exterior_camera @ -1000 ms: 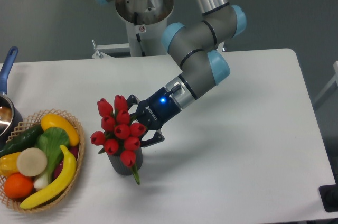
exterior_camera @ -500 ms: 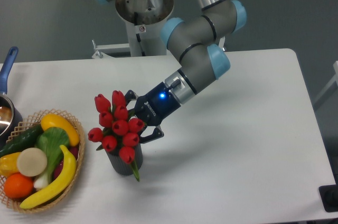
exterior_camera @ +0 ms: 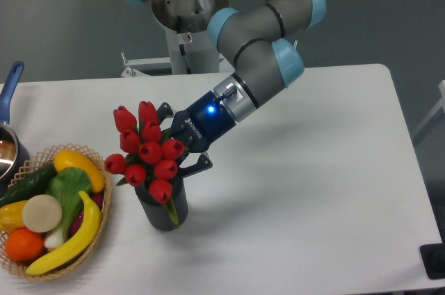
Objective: Pick up the flowers from the vase
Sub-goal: 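Lift the tulip bunch straight up out of the grey vase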
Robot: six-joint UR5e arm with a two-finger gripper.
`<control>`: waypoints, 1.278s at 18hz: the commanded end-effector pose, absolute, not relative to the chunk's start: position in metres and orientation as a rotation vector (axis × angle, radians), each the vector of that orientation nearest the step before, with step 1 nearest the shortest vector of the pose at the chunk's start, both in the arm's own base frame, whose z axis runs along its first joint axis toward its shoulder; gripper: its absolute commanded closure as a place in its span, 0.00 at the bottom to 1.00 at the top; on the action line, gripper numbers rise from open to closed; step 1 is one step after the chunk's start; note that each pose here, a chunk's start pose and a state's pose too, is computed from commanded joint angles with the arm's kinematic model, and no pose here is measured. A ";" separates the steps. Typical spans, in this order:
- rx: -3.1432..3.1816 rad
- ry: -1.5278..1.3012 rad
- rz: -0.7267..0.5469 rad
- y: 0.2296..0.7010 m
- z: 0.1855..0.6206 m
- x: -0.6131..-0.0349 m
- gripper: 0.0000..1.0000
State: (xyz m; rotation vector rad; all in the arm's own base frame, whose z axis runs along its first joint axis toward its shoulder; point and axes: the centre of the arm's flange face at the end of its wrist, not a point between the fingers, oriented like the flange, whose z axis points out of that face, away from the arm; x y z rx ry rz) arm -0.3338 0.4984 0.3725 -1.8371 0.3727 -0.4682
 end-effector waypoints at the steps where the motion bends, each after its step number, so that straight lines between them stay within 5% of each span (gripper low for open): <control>1: -1.834 0.378 -0.460 0.499 0.378 -0.334 0.45; 23: -1.797 0.317 -0.395 0.507 0.495 -0.372 0.49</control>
